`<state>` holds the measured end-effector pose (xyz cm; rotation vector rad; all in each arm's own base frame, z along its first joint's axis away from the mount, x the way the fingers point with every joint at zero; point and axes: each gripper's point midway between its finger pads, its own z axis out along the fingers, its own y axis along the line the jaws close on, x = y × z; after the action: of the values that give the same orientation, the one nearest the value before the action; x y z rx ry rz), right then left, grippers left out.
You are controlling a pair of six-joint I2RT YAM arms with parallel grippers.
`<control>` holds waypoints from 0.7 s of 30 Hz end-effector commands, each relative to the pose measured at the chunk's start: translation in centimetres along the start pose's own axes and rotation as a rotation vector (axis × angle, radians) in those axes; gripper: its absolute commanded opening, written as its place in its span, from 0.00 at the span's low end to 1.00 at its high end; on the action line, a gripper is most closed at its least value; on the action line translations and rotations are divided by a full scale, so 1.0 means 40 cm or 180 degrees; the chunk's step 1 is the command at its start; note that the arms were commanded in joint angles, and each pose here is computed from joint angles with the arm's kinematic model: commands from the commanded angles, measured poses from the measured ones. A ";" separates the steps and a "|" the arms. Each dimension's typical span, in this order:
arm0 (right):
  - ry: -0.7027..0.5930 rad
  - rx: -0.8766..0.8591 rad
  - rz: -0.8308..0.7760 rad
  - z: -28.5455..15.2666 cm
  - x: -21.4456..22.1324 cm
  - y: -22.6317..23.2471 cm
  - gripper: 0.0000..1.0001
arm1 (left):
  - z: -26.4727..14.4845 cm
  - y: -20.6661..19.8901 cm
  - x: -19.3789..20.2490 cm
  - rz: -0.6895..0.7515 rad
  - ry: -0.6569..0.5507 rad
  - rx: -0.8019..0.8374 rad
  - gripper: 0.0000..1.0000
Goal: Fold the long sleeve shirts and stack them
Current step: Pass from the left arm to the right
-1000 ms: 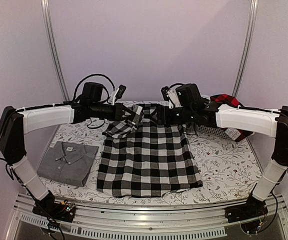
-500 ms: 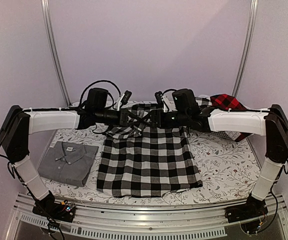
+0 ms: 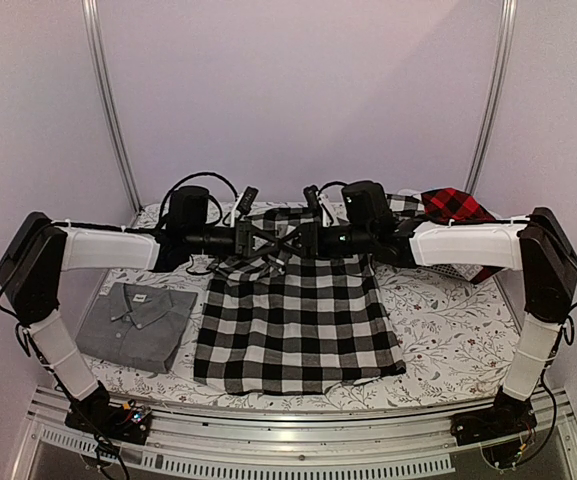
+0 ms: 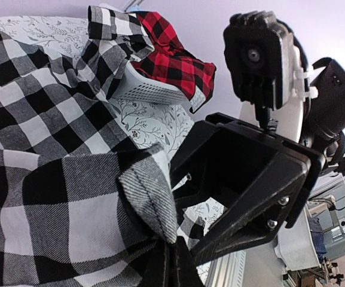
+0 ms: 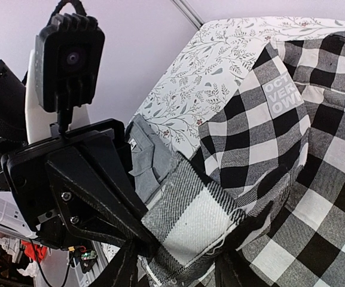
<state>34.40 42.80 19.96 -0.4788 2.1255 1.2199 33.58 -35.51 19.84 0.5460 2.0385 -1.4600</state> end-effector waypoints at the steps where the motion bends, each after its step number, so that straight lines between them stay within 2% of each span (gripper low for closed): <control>1: -0.0090 -0.0167 0.0001 0.010 -0.026 0.019 0.38 | -0.008 -0.062 -0.031 0.0079 -0.0137 0.0383 0.00; 4: -0.0112 -0.0213 0.0014 0.010 -0.034 0.029 0.31 | -0.014 -0.063 -0.033 0.0018 -0.0175 0.0465 0.00; 11: -0.0199 -0.0277 0.0014 0.004 -0.071 0.057 0.01 | -0.024 -0.060 -0.038 -0.0068 -0.0244 0.0507 0.00; 13: -0.0217 -0.0264 0.0014 0.002 -0.079 0.058 0.00 | -0.028 -0.053 -0.042 -0.0093 -0.0271 0.0455 0.01; 15: -0.0235 -0.0214 0.0018 0.000 -0.083 0.054 0.00 | -0.035 -0.041 -0.046 -0.0136 -0.0303 0.0366 0.10; 17: -0.0258 -0.0092 0.0008 -0.004 -0.091 0.043 0.00 | -0.048 -0.019 -0.047 -0.0178 -0.0332 0.0172 0.28; 19: -0.0276 0.0078 -0.0036 -0.008 -0.103 0.029 0.00 | -0.067 -0.004 -0.053 -0.0184 -0.0356 -0.0077 0.41; 21: -0.0304 0.0243 -0.0143 -0.010 -0.127 0.019 0.00 | -0.090 0.021 -0.055 -0.0189 -0.0366 -0.0404 0.46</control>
<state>35.41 43.50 23.36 -0.4493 2.0583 1.2575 34.86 -33.68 20.62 0.3828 2.0100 -1.5130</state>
